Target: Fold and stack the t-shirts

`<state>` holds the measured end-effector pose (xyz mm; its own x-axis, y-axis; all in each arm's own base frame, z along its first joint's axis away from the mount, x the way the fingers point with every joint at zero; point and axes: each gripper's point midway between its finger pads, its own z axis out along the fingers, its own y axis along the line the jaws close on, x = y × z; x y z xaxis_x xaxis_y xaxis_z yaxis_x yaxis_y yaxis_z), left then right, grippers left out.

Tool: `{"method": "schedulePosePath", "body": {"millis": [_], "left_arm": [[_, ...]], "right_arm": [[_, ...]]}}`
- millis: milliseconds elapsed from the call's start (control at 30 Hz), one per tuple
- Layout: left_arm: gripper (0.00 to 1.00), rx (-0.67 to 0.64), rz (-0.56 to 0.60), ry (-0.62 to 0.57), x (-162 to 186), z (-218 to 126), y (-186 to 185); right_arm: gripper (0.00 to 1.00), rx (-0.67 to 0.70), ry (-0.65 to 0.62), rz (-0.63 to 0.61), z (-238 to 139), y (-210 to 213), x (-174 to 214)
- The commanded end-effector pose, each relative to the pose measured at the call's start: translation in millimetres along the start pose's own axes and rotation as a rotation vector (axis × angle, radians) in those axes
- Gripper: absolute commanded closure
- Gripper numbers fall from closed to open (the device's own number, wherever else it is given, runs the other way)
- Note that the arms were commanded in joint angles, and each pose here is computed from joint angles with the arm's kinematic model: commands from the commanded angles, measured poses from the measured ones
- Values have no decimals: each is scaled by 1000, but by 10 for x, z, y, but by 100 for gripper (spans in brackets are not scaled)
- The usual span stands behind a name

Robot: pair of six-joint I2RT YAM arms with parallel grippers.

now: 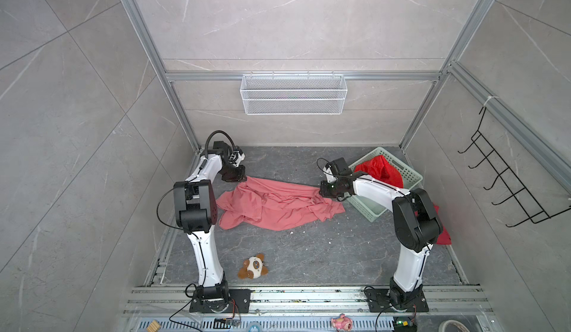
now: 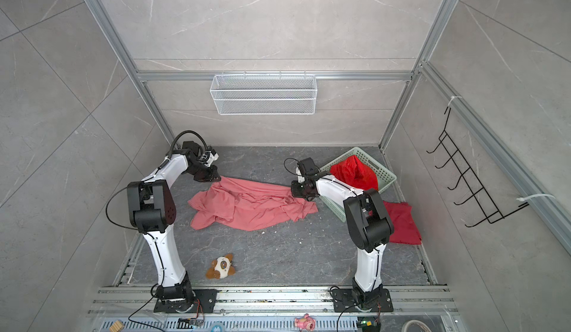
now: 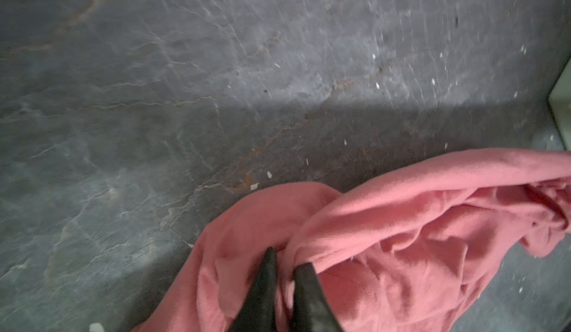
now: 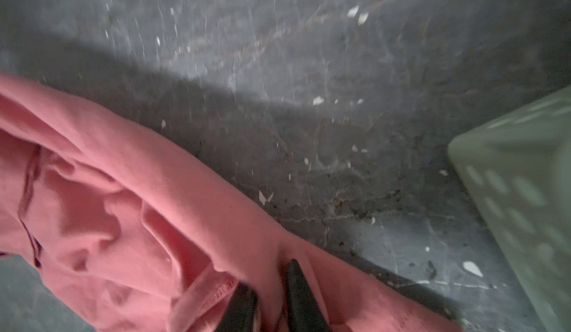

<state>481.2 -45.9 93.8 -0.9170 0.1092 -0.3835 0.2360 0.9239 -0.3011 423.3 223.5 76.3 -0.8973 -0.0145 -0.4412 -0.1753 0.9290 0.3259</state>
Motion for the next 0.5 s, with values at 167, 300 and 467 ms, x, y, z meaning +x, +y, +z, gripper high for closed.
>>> {"method": "schedulePosePath", "body": {"millis": [167,300,467], "left_arm": [[25,-172,-132,-314,-400,-726,84],[16,-182,-218,-403,-260,-1019,-118],[13,-253,-290,-403,165,-1096,-477]], "right_arm": [[54,73,-229,47,-638,10,-400],[52,74,-262,17,-886,205,-286],[42,158,-300,-68,-1046,425,-28]]}}
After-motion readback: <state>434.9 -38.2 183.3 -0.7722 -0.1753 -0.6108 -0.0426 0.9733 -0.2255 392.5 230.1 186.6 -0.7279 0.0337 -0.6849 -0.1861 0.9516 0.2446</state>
